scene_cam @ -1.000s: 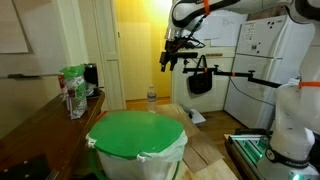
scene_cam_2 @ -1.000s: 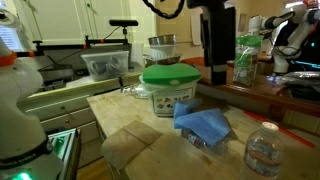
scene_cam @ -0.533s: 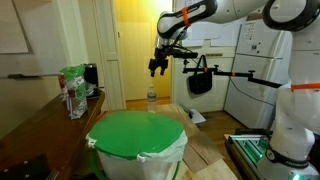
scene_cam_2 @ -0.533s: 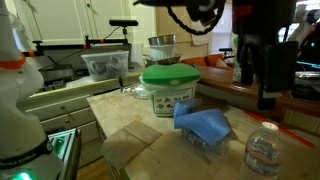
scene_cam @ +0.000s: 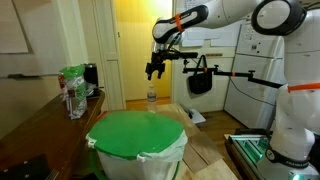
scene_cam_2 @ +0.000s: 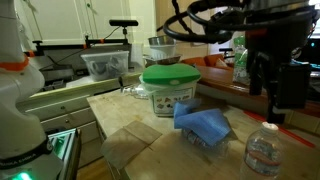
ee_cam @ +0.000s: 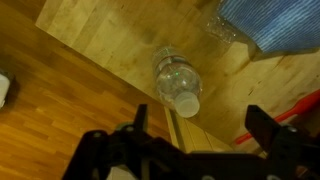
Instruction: Move the water bottle to the back of the counter
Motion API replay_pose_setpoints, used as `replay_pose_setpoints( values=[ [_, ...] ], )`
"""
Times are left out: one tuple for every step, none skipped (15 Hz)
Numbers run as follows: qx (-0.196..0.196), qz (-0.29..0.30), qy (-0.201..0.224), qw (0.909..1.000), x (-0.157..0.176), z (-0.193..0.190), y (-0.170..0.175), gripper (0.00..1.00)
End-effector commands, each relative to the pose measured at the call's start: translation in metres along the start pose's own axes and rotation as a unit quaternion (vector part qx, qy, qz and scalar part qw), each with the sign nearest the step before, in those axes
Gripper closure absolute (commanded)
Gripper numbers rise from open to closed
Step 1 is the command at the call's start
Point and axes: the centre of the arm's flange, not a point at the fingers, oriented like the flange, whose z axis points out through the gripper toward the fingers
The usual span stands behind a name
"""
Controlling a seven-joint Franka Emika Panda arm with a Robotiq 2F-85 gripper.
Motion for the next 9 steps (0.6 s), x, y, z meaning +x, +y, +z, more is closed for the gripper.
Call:
replay_pose_setpoints(
  values=[
    [0.003,-0.003,-0.001,1.0,0.008,0.007,-0.011,0.0],
    [0.006,-0.006,-0.002,1.0,0.009,0.01,-0.015,0.0],
    [0.006,-0.008,-0.002,1.0,0.009,0.012,-0.018,0.0],
    [0.006,-0.008,-0.005,0.9999,0.01,0.014,-0.019,0.0],
    [0.004,-0.008,-0.005,1.0,0.011,0.016,-0.02,0.0],
    [0.004,-0.007,-0.008,0.9999,0.011,0.018,-0.02,0.0],
    [0.002,-0.005,-0.01,0.9999,0.012,0.02,-0.019,0.0],
    [0.001,-0.002,-0.013,0.9999,0.011,0.023,-0.017,0.0],
    [0.002,0.001,-0.014,0.9999,0.011,0.026,-0.015,0.0]
  ],
)
